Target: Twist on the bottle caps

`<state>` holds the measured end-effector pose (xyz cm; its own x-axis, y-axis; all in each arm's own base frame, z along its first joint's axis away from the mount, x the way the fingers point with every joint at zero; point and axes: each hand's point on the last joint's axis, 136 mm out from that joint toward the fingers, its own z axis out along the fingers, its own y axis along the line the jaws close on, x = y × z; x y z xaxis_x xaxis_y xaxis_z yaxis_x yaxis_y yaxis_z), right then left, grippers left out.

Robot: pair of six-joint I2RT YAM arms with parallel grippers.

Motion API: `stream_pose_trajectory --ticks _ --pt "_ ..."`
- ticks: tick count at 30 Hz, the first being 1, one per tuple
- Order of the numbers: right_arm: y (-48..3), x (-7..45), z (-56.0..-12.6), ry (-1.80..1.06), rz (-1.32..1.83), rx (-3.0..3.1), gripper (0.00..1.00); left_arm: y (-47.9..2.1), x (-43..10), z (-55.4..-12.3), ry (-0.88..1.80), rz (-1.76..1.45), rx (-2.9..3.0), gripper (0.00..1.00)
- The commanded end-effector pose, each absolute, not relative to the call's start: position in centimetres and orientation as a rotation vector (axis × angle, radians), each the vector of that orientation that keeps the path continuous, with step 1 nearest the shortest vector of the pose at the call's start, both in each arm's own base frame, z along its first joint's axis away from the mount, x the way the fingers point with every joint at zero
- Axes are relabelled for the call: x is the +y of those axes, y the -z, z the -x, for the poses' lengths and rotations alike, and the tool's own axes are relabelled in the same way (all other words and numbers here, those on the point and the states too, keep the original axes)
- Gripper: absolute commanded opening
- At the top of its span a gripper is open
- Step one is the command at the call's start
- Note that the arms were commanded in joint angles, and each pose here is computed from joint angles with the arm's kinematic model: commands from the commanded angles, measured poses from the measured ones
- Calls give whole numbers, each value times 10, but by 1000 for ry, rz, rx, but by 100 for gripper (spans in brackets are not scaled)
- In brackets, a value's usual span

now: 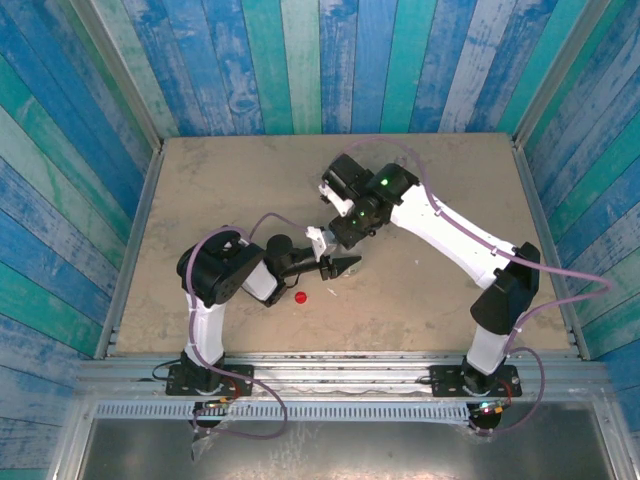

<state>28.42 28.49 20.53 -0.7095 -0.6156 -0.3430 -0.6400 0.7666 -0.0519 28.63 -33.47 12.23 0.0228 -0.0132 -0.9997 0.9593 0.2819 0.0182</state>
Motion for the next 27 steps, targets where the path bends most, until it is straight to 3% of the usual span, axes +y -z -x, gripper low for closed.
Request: stream_pose_trajectory --ticks 1,8,12,20,27 --pt "-213 287 -280 -138 959 2594 72 -87 -337 -278 1035 -1030 1434 61" --pt "-236 285 -282 -268 862 2493 86 -85 -337 -278 1040 -1025 1435 61" --pt "-247 281 -286 -411 763 2429 87 -85 -337 -278 1041 -1028 1438 61" --pt "-244 275 -296 -619 619 2412 57 -85 -337 -279 1034 -1031 1443 61" --pt "-220 278 -296 -636 638 2476 51 -84 -337 -279 1035 -1035 1446 61"
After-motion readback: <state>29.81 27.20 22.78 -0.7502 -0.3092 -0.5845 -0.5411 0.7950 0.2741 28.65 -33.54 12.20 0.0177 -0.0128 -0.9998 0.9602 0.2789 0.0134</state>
